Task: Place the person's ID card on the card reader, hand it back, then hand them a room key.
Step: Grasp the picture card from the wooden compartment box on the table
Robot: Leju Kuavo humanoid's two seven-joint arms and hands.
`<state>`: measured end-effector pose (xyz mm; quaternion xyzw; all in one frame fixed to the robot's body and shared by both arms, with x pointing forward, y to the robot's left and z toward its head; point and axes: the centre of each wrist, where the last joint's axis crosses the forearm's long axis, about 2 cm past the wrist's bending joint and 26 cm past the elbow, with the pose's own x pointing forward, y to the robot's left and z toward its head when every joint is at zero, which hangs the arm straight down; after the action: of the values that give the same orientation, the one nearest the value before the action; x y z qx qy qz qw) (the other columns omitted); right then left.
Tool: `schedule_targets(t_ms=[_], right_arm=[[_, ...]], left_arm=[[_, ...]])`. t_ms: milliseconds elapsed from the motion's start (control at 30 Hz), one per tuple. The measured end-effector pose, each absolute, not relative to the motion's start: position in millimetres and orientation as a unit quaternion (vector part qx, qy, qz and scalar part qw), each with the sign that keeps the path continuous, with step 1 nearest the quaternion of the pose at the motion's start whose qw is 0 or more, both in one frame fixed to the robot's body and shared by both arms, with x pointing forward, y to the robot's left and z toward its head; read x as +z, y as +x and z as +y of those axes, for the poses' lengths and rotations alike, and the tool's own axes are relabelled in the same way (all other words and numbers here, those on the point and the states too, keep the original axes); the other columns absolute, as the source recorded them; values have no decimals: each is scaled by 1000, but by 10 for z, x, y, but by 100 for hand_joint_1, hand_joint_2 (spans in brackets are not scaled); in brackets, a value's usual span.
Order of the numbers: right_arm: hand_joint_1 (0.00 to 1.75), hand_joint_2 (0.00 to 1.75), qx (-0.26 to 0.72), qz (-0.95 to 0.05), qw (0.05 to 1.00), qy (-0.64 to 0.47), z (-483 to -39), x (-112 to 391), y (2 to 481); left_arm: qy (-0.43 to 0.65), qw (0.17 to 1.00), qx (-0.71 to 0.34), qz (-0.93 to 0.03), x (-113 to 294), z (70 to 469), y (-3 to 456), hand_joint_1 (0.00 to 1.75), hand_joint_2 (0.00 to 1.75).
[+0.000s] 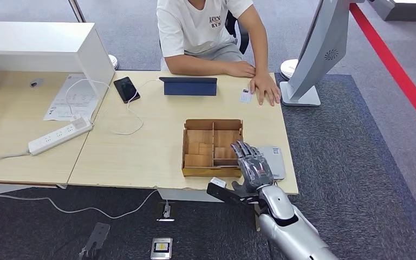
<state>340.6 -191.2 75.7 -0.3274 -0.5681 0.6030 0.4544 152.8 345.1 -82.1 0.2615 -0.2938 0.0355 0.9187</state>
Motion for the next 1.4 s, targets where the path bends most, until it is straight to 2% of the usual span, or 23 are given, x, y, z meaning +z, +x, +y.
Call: schedule_targets(t_ms=[867, 967, 1000, 1100, 1133, 1233, 1400], right_arm=[[0, 175, 607, -581, 446, -309, -1727, 867, 3477], [7, 175, 608, -578, 448, -309, -1739, 848, 3474], [12, 175, 608, -577, 449, -309, -1743, 842, 3473], [52, 175, 609, -574, 452, -308, -1754, 825, 3471], [89, 175, 610, -573, 453, -308, -1757, 820, 3470], [171, 175, 611, -570, 455, -307, -1765, 806, 3469], [175, 175, 612, -566, 459, -306, -1775, 790, 3466]], left_arm=[[257, 920, 39, -295, -822, 3446, 1529, 0, 0], [257, 919, 39, -296, -823, 3446, 1525, 0, 0], [257, 919, 39, -296, -824, 3446, 1524, 0, 0], [257, 919, 39, -296, -825, 3446, 1521, 0, 0], [258, 919, 39, -296, -825, 3446, 1521, 0, 0], [258, 919, 39, -296, -825, 3446, 1520, 0, 0], [260, 918, 38, -299, -824, 3447, 1520, 0, 0]])
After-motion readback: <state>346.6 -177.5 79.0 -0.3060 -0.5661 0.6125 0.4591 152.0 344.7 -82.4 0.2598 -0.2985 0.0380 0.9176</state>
